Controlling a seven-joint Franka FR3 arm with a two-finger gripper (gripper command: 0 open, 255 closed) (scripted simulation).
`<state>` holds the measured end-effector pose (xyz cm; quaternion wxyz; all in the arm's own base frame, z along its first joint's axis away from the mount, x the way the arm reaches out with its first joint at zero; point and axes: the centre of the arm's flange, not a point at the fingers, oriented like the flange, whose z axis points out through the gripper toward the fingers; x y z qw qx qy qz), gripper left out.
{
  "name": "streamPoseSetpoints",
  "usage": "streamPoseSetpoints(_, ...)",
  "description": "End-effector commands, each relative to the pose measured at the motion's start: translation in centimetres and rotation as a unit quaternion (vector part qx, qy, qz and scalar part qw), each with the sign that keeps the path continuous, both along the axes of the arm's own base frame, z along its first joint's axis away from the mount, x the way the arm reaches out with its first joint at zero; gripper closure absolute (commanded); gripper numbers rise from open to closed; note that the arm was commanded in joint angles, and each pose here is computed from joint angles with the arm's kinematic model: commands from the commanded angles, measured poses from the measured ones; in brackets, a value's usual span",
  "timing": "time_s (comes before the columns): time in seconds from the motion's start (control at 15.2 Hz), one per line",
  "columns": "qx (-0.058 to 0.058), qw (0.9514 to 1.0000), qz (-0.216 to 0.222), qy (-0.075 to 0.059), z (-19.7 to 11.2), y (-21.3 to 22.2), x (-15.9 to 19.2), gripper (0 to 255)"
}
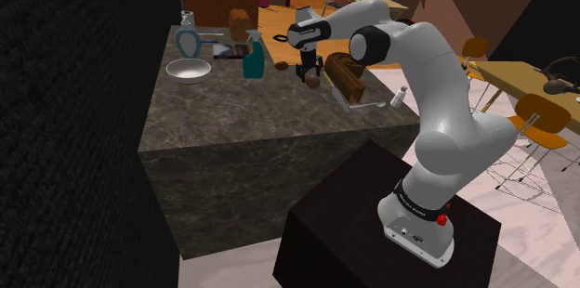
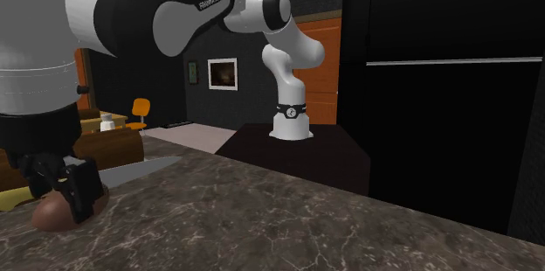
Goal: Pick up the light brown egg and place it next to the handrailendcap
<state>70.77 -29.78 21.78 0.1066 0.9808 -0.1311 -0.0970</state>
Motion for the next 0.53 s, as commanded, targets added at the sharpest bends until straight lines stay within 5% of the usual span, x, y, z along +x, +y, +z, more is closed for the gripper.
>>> streamPoseSetpoints(0.0, 0.000, 1.0000, 0.000, 0.000, -0.1, 0.0, 0.0, 0)
streamPoseSetpoints(0.46, 0.000, 1.0000, 0.000, 0.000, 4.8, 0.8, 0.9, 0)
